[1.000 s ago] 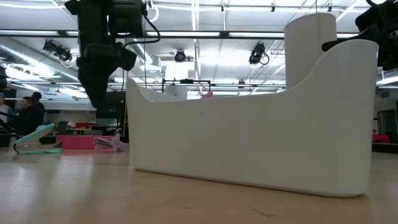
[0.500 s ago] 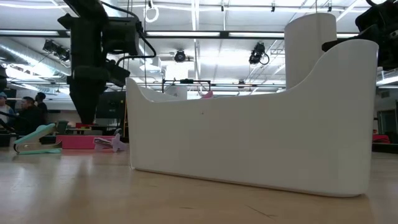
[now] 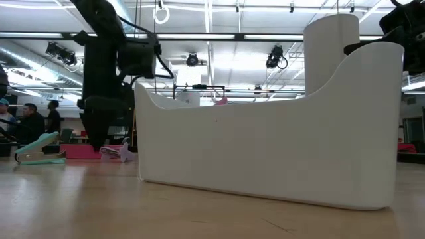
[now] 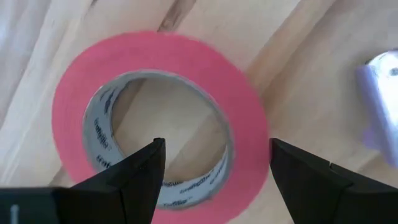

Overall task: Pick and place Stapler, Stapler remover, tape
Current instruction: Put the pink tape into the gray bin

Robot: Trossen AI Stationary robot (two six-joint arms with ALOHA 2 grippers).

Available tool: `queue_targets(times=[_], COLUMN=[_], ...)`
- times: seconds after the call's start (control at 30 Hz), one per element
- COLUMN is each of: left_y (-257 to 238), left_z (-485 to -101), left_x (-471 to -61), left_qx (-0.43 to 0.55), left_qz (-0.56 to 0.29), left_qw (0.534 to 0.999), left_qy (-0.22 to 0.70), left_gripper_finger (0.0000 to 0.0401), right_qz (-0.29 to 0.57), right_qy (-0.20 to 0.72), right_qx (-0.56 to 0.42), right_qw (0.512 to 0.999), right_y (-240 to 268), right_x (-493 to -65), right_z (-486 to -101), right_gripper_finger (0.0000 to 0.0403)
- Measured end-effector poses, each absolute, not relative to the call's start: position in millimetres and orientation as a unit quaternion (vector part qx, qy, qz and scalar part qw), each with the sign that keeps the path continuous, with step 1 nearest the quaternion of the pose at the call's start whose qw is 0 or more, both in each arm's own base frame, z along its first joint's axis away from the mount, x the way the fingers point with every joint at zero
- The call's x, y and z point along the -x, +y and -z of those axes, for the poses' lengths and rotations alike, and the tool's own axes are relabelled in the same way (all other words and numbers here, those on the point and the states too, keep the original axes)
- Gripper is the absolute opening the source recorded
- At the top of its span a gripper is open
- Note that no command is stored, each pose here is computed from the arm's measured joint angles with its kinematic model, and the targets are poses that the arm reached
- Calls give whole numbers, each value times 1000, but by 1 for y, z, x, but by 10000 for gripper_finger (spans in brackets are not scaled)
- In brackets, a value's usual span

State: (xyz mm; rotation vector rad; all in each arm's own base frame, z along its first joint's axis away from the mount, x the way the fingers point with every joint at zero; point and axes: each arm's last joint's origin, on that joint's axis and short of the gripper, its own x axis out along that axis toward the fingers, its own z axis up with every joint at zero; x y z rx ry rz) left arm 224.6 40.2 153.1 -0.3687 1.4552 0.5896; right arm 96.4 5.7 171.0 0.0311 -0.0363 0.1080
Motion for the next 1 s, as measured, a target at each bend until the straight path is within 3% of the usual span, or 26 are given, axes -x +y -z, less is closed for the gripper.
queue_targets(times=[0.53, 1.0], left_y=[41, 41], left_z=[-143, -143], left_x=[-231, -233], left_qx=[157, 168], left_qz=[-255, -246], left_qw=[693, 700], left_qy=[656, 649], left_gripper_finger=[282, 233], right_qz=[-54, -54], right_qy=[-18, -18], right_qx=[-16, -16], right_qw=[998, 998], right_y=[6, 6], right_x=[-96, -96], right_z=[-171, -171], right_gripper_finger=[2, 2])
